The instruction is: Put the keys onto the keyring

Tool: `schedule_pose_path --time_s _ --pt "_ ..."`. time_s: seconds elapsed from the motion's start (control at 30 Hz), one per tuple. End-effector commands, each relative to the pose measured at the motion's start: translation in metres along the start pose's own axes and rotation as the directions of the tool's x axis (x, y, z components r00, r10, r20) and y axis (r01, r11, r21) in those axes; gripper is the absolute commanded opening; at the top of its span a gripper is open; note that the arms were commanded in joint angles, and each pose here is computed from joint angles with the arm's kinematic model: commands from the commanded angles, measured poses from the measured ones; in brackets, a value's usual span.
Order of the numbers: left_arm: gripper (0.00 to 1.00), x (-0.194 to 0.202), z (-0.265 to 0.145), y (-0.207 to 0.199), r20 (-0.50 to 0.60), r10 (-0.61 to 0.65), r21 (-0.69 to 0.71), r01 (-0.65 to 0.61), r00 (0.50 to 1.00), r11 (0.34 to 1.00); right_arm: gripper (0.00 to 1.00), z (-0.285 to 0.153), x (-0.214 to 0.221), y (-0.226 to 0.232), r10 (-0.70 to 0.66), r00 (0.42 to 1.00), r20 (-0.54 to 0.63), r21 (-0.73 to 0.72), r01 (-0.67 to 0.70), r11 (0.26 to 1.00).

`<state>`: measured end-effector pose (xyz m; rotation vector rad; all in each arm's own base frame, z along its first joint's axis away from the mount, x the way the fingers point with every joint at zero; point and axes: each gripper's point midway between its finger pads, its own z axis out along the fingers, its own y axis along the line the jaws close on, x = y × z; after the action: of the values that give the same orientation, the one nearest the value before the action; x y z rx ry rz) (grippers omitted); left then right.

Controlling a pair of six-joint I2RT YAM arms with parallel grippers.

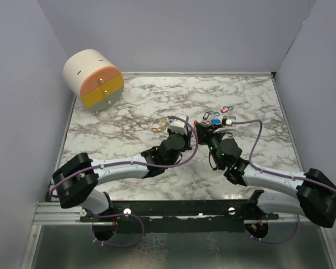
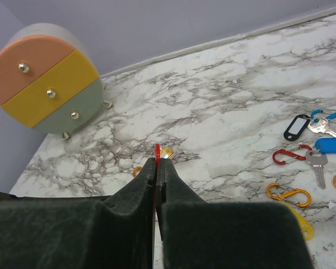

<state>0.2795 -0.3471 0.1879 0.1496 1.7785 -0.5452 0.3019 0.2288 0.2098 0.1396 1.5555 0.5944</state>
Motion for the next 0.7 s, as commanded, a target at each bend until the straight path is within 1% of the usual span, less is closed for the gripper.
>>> schedule_pose_path --time_s 0.0,0.67 --pt "0.0 -0.0039 0.0019 -0.0055 0.01 -0.017 0.025 0.017 1.0 1.0 0.01 0.001 -0.0069 -0.0022 0.012 1.0 0.026 0.025 -0.013 1.0" --pt "0.0 -0.0004 0.0049 -0.0098 -0.002 -0.011 0.039 0.011 1.0 0.999 0.01 0.0002 -0.0087 -0.0025 0.01 0.999 0.031 0.025 -0.011 1.0"
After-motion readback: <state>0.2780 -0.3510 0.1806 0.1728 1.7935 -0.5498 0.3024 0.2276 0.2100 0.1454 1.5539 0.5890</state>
